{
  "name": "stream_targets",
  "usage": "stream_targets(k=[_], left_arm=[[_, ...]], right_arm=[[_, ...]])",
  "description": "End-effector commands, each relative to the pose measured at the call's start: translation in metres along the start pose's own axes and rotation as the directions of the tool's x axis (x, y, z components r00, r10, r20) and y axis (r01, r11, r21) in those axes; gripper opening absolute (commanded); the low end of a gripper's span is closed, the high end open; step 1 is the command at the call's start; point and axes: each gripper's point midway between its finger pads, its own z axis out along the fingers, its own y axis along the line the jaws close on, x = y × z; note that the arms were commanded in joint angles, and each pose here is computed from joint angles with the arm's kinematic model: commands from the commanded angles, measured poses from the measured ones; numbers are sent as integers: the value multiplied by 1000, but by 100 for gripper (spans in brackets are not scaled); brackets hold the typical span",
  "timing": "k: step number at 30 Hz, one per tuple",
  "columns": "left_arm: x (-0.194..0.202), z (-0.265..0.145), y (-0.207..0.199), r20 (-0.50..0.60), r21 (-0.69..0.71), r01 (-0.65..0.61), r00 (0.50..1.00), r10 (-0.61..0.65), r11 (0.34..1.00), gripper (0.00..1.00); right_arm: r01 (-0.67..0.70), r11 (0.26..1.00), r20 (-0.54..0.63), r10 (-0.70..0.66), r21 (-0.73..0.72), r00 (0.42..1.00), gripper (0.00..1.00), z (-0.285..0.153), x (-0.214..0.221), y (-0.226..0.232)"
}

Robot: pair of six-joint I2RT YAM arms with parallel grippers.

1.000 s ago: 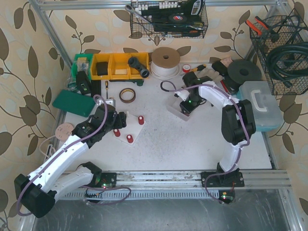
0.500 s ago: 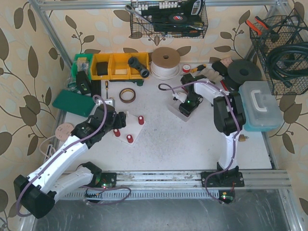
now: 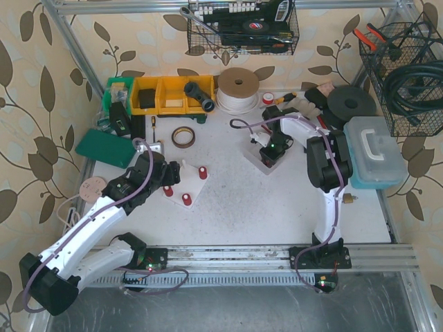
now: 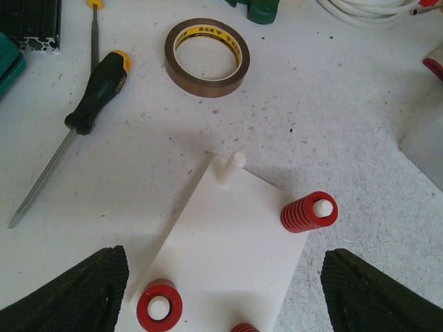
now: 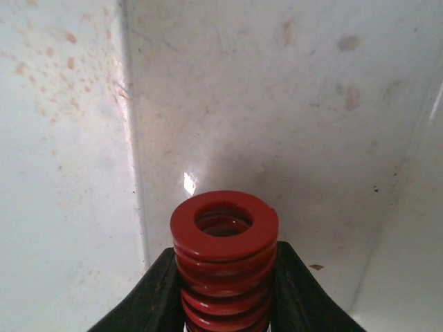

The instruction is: Install the large spring

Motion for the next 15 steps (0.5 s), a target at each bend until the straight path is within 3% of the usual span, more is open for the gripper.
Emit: stream_targets(k=[1,4,10,15], left_arm=[[-7,0,1,43,-1,-7,999,7,1000,79],[-4,2,-5,31,34,-12,999,11,999,76],[-2,8,-30,17,164,-8,1000,5,986,70],[-12,9,-58,7,276,-10,1000,9,961,66]], right_arm=[[22,1000,134,-24,14,991,11,-37,-18,4],[20,999,225,-28,35,974,0,-63,-27,8],[0,997,422,-34,80,906,0,-122,-36,27],[11,994,594,-76,112,801,0,-165,-44,62]])
